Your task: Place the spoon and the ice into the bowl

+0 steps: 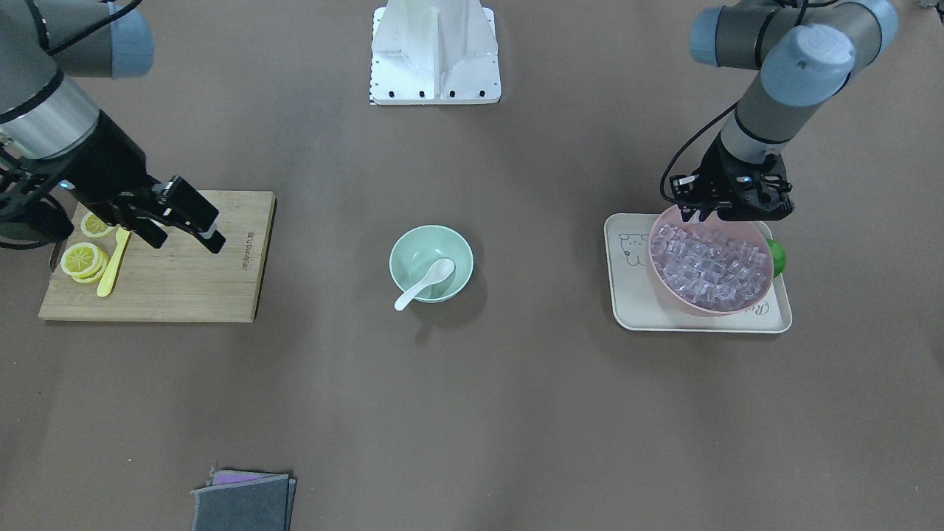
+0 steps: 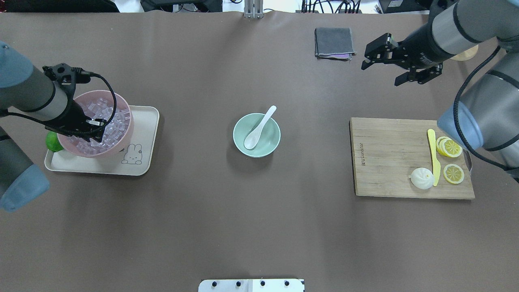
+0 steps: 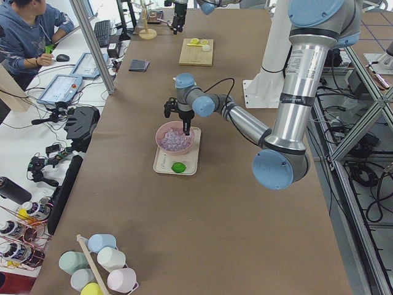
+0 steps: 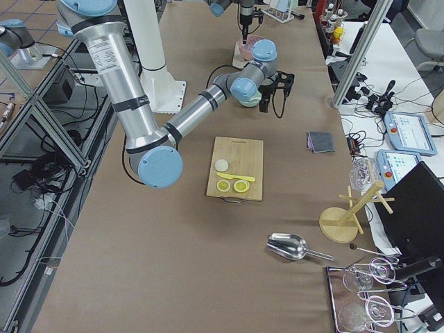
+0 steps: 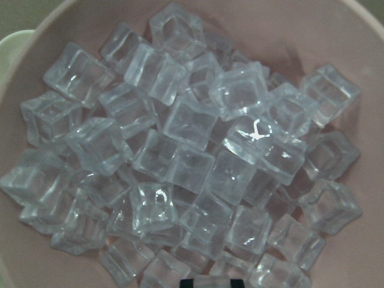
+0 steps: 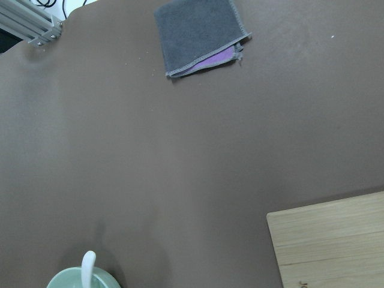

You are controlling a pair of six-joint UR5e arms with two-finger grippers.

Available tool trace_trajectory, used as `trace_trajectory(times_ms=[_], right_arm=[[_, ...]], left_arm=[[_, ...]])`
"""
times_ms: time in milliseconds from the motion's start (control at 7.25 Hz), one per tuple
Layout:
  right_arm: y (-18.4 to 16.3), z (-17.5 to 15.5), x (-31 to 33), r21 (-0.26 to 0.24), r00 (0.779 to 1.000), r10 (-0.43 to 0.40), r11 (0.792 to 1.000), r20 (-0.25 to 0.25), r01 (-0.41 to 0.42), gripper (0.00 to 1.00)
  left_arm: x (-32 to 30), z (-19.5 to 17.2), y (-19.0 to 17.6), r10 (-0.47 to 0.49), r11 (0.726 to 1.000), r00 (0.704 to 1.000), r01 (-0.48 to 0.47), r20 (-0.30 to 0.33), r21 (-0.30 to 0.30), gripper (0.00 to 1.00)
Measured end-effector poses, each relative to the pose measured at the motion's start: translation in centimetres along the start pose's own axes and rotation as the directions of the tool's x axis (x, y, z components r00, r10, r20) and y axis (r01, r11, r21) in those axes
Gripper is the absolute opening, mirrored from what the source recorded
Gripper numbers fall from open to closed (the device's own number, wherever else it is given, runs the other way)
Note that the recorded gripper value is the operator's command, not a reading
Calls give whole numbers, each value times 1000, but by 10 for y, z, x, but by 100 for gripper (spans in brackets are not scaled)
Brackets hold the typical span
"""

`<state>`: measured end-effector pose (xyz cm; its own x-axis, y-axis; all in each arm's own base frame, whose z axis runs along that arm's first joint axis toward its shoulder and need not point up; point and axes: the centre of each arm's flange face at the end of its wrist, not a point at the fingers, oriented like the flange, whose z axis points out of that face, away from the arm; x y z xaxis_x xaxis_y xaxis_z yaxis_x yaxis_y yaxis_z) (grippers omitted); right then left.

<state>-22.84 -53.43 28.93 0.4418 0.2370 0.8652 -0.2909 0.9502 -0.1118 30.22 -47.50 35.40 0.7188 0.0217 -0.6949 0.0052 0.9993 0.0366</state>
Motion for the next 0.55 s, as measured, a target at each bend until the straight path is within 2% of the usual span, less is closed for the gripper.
trace_trajectory(times_ms=[276,552], right_arm=[[-19,-31,80,-7,996,-80,997,-26,79,100],[-30,-59,171,-20,983,-172,985,-58,171,100]], left_arm=[[73,-45,-28,-8,1000,1000,8,-26,6,0],[138,-58,-45,-39,999,997,39,-66,4,0]])
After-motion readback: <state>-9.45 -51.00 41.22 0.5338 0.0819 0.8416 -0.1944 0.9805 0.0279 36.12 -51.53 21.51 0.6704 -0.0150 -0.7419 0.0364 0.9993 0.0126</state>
